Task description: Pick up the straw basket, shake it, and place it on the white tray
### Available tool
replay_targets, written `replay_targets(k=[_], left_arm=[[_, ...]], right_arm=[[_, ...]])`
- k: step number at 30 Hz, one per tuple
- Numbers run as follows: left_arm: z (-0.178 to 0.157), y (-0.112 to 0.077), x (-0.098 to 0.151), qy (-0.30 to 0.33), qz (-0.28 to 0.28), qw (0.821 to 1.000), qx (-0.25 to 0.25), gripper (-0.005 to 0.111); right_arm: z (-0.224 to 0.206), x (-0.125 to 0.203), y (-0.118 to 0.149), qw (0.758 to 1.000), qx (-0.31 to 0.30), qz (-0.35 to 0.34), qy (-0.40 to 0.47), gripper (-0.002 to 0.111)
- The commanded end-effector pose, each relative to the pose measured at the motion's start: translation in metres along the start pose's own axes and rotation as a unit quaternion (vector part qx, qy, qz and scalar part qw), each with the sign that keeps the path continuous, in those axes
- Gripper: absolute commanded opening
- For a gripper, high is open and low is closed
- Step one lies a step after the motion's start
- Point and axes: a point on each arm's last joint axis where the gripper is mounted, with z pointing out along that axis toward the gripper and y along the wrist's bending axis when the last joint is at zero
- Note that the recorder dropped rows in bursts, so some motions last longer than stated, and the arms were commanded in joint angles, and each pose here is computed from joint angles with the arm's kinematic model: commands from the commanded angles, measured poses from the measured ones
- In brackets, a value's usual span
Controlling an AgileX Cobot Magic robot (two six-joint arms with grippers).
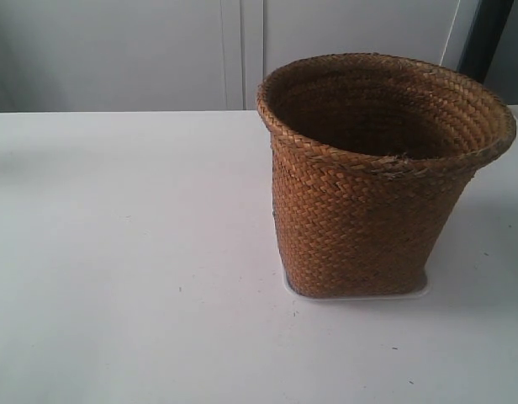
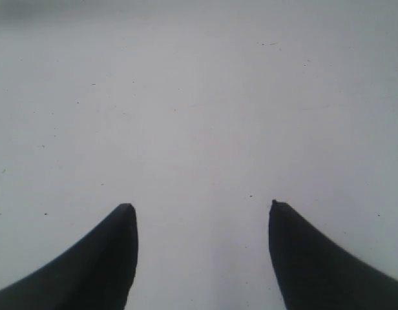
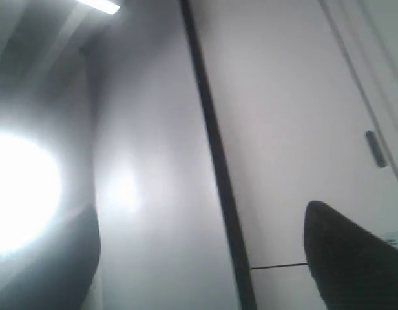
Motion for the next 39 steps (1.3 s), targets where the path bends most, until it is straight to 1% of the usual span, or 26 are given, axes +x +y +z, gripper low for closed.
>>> replay_targets(k=[1, 2, 4, 7, 8, 10, 11, 12, 14, 15, 17, 18, 20, 21, 23, 24, 27, 31, 33, 35, 36, 39], left_arm=[[0.000, -0.001, 0.004, 0.015, -0.006, 1.000, 0.005, 0.063], [0.000, -0.001, 0.004, 0.015, -0.006, 1.000, 0.005, 0.063], [0.000, -0.001, 0.004, 0.015, -0.006, 1.000, 0.005, 0.063], [0.000, -0.001, 0.004, 0.015, -0.006, 1.000, 0.005, 0.063], [0.000, -0.001, 0.004, 0.015, -0.006, 1.000, 0.005, 0.063], [0.000, -0.001, 0.004, 0.015, -0.006, 1.000, 0.005, 0.063], [0.000, -0.001, 0.004, 0.015, -0.006, 1.000, 0.005, 0.063], [0.000, -0.001, 0.004, 0.015, -0.006, 1.000, 0.005, 0.063], [0.000, -0.001, 0.004, 0.015, -0.006, 1.000, 0.005, 0.063], [0.000, -0.001, 0.004, 0.015, -0.006, 1.000, 0.005, 0.063], [0.000, -0.001, 0.004, 0.015, -0.006, 1.000, 0.005, 0.063], [0.000, -0.001, 0.004, 0.015, -0.006, 1.000, 0.005, 0.063], [0.000, -0.001, 0.004, 0.015, -0.006, 1.000, 0.005, 0.063], [0.000, -0.001, 0.004, 0.015, -0.006, 1.000, 0.005, 0.063], [0.000, -0.001, 0.004, 0.015, -0.006, 1.000, 0.005, 0.063], [0.000, -0.001, 0.004, 0.015, -0.006, 1.000, 0.005, 0.063], [0.000, -0.001, 0.004, 0.015, -0.006, 1.000, 0.005, 0.063], [0.000, -0.001, 0.004, 0.015, -0.006, 1.000, 0.005, 0.063], [0.000, -0.001, 0.004, 0.015, -0.006, 1.000, 0.005, 0.063], [0.000, -0.001, 0.004, 0.015, -0.006, 1.000, 0.005, 0.063], [0.000, -0.001, 0.004, 0.015, -0.006, 1.000, 0.005, 0.063], [0.000, -0.001, 0.004, 0.015, -0.006, 1.000, 0.005, 0.063]], right_arm=[[0.006, 0.027, -0.007, 0.996, -0.073, -0.028, 0.034, 0.080], [0.006, 0.032, -0.010, 0.995, -0.082, -0.042, 0.033, 0.080], [0.007, 0.044, -0.016, 0.989, -0.107, -0.096, 0.027, 0.080], [0.008, 0.060, -0.024, 0.967, -0.134, -0.215, 0.024, 0.080], [0.007, 0.066, -0.028, 0.960, -0.133, -0.244, 0.031, 0.080], [0.005, 0.078, -0.032, 0.938, -0.136, -0.313, 0.064, 0.080], [0.005, 0.082, -0.036, 0.934, -0.126, -0.324, 0.085, 0.080], [0.003, 0.087, -0.042, 0.934, -0.103, -0.322, 0.113, 0.080], [0.000, 0.095, -0.055, 0.941, -0.041, -0.291, 0.166, 0.080], [-0.002, 0.098, -0.063, 0.945, 0.001, -0.265, 0.192, 0.080], [-0.006, 0.101, -0.079, 0.949, 0.097, -0.199, 0.225, 0.080], [-0.010, 0.102, -0.090, 0.945, 0.172, -0.145, 0.236, 0.080], [-0.018, 0.104, -0.105, 0.929, 0.279, -0.055, 0.238, 0.080], [-0.025, 0.106, -0.113, 0.909, 0.343, 0.000, 0.238, 0.080], [-0.031, 0.112, -0.119, 0.888, 0.390, 0.056, 0.236, 0.080], [-0.034, 0.117, -0.121, 0.882, 0.400, 0.076, 0.239, 0.080], [-0.046, 0.126, -0.120, 0.874, 0.410, 0.099, 0.242, 0.080], [-0.071, 0.137, -0.113, 0.872, 0.417, 0.125, 0.225, 0.080], [-0.079, 0.141, -0.110, 0.875, 0.413, 0.137, 0.214, 0.080], [-0.079, 0.135, -0.106, 0.889, 0.396, 0.131, 0.191, 0.080], [-0.080, 0.133, -0.105, 0.891, 0.396, 0.125, 0.185, 0.080], [-0.081, 0.129, -0.100, 0.909, 0.366, 0.086, 0.179, 0.080]])
